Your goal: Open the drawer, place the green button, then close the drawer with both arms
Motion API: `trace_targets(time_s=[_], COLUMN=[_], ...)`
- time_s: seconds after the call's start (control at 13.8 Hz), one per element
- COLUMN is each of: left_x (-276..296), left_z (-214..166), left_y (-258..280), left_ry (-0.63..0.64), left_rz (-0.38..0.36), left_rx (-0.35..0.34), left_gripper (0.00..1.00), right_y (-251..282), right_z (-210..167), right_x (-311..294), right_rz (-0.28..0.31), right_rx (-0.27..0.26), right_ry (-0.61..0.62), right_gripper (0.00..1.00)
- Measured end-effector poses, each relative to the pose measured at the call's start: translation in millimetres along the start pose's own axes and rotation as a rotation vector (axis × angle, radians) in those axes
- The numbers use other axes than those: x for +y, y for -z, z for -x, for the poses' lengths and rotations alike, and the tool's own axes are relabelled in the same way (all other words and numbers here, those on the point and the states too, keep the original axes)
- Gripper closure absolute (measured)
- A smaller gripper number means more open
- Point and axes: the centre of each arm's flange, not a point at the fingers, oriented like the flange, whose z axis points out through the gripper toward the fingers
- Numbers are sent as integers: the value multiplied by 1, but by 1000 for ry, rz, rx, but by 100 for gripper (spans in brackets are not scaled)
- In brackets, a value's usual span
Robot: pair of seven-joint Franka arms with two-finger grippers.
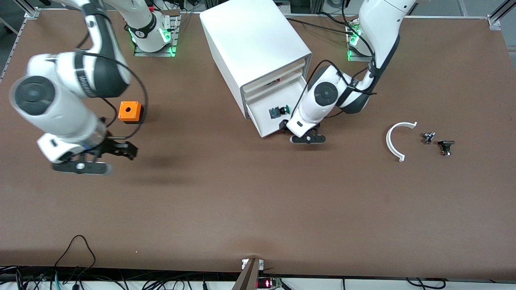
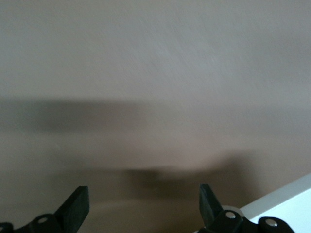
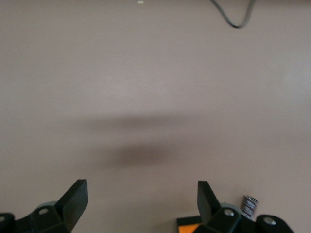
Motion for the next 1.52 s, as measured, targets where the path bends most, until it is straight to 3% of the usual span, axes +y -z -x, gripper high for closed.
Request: trace_targets(time_s=[0.22,0.51,0.8,0.94,1.16,1.38,1.52], left_x=[20,45,33,-3,-81,-143,-170], left_z=[36,86,64,9,-68,-81,-67], left_y=[-6,-21,-4,39,131,234,307], left_ry=[-48,-125,-85,-25,-108,-212,-224], left_rz=[2,0,20,47,11,-53,-75], left_rx=[-37,-95,-56,40,160,184,145], left_gripper=[0,0,0,0,0,0,0], right_y=[22,63,109,106,108,117,119], right_z=[3,18,40,42,49,65,70], right_x=[58,112,133,142,147,149,150], right_rz=[-33,-34,-32,-30,-31,-39,-42], right_rx=[-24,-30,-60,-80,-91,-84,-82], right_ry=[-56,-72,33,43,46,46,46], right_gripper=[0,0,0,0,0,0,0])
